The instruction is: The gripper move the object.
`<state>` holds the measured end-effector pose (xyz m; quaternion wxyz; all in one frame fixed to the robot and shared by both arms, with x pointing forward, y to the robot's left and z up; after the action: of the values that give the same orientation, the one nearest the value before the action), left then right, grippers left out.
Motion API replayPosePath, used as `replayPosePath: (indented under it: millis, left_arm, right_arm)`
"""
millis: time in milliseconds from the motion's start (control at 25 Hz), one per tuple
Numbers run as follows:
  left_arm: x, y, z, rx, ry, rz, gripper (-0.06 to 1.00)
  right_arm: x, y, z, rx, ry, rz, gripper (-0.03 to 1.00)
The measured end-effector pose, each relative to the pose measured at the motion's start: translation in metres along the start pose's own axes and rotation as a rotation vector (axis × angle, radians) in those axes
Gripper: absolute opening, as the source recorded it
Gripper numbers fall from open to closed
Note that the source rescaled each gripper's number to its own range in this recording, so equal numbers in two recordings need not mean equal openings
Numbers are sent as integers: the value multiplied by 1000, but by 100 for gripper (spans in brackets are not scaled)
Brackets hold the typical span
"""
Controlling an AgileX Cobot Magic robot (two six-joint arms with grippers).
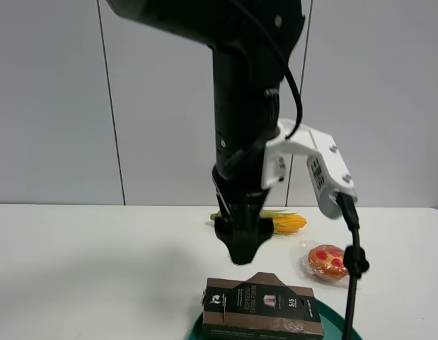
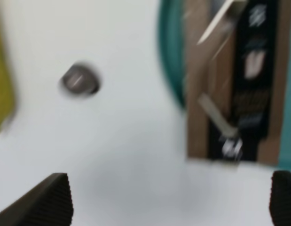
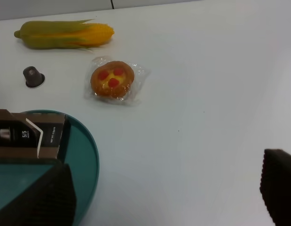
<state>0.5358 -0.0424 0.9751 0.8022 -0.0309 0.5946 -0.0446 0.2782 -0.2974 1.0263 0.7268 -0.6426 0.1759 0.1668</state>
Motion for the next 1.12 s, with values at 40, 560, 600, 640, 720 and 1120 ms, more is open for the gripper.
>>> replayPosePath:
  millis: [40,560,600,640,720,1120]
  left_arm:
    - [-13,8,8,-34,-31,4,70]
    - [-134,157,82,-547,-309,12,69]
    - [-138,170,82,-577,-315,7,69]
    - [-141,183,79,-609,-315,5,69]
    - [-150,205,70,-675,-317,-24,69]
    - [-209,310,-27,-1048,-476,-130,69]
  right_arm:
    - [0,0,0,0,0,0,100]
    - [0,0,0,0,0,0,100]
    - [0,0,0,0,0,0,100]
    - [0,0,0,0,0,0,100]
    - [0,0,0,0,0,0,100]
    - [0,0,0,0,0,0,100]
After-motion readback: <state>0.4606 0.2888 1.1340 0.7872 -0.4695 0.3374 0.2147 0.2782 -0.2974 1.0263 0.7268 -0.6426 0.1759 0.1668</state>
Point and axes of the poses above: a point on each arm's last joint axis where the gripper is mounted, x pointing out along that axis toward the gripper, z along the wrist's bending axis when the last joint is at zero, y = z × x, the point moved 5 cm from there along x, pointing out along that axis toward the gripper, and after that the axes turned 4 degrees about x, right-handed, at the moved point
